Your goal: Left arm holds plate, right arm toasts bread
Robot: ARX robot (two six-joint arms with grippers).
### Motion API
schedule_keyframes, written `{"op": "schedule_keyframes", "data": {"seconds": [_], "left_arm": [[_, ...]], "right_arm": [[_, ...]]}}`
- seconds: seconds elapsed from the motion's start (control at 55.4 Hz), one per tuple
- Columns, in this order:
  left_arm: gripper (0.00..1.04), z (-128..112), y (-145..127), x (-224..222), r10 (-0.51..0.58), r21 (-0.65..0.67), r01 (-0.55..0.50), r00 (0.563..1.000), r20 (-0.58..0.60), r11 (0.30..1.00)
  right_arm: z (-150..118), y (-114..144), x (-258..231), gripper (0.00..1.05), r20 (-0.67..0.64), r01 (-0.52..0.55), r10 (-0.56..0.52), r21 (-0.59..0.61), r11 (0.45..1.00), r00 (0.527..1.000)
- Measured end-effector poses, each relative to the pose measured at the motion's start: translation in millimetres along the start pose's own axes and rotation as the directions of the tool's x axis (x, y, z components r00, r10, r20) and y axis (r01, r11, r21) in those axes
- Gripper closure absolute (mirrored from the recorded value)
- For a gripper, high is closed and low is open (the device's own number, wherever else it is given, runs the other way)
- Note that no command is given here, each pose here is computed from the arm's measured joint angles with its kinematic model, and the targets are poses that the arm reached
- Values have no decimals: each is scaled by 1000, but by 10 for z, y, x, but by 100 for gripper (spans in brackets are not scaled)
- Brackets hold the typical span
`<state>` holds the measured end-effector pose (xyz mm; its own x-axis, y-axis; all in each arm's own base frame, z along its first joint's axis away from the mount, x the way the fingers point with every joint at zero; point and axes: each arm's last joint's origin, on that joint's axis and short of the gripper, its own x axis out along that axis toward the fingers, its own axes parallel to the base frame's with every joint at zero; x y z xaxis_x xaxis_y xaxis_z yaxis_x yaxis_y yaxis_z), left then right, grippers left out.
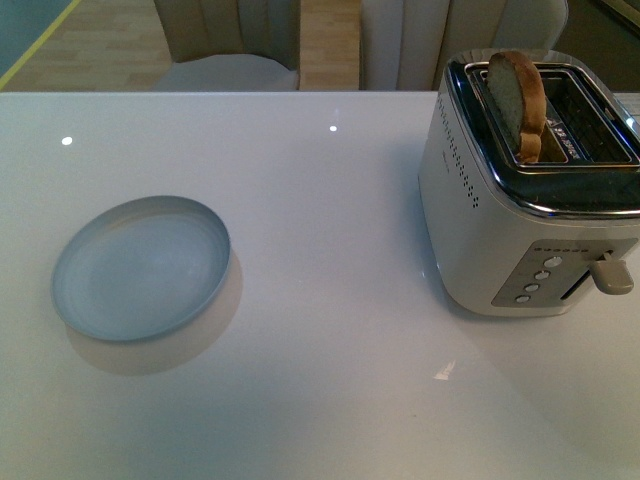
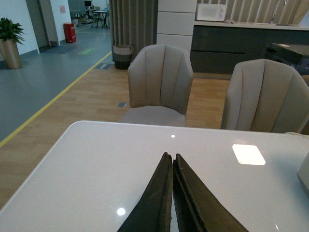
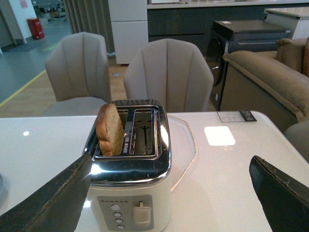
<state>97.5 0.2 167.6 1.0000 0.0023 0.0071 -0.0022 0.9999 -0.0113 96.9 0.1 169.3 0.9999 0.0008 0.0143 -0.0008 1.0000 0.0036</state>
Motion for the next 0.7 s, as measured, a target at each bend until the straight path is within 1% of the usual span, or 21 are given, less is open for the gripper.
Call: {"op": "schedule_keyframes", "data": {"seconds": [0.271,0.307,0.397,0.415,0.47,0.488,0.614,0.632,0.686,0.704], "left_arm": [[102,0,0,-2,0,0,0,1000,1,1000],[98,0,0,-2,0,0,0,1000,1,1000],[80,0,0,-2,0,0,0,1000,1,1000],[78,0,0,-2,0,0,0,1000,1,1000],[68,0,0,-2,0,0,0,1000,1,1000],[66,0,0,-2,0,0,0,1000,1,1000],[43,0,0,-2,0,0,0,1000,1,1000],[41,0,0,-2,0,0,0,1000,1,1000],[30,0,0,-2,0,0,0,1000,1,1000],[29,0,0,-2,0,0,0,1000,1,1000]], "right_arm": [[0,0,0,9,0,0,0,0,1000,1000],[1,0,0,9,0,0,0,0,1000,1000],[1,0,0,9,0,0,0,0,1000,1000],[1,0,0,9,0,0,0,0,1000,1000],[1,0,0,9,0,0,0,0,1000,1000],[1,0,0,9,0,0,0,0,1000,1000],[1,0,0,9,0,0,0,0,1000,1000],[1,0,0,9,0,0,0,0,1000,1000],[1,0,0,9,0,0,0,0,1000,1000],[1,0,0,9,0,0,0,0,1000,1000]]}}
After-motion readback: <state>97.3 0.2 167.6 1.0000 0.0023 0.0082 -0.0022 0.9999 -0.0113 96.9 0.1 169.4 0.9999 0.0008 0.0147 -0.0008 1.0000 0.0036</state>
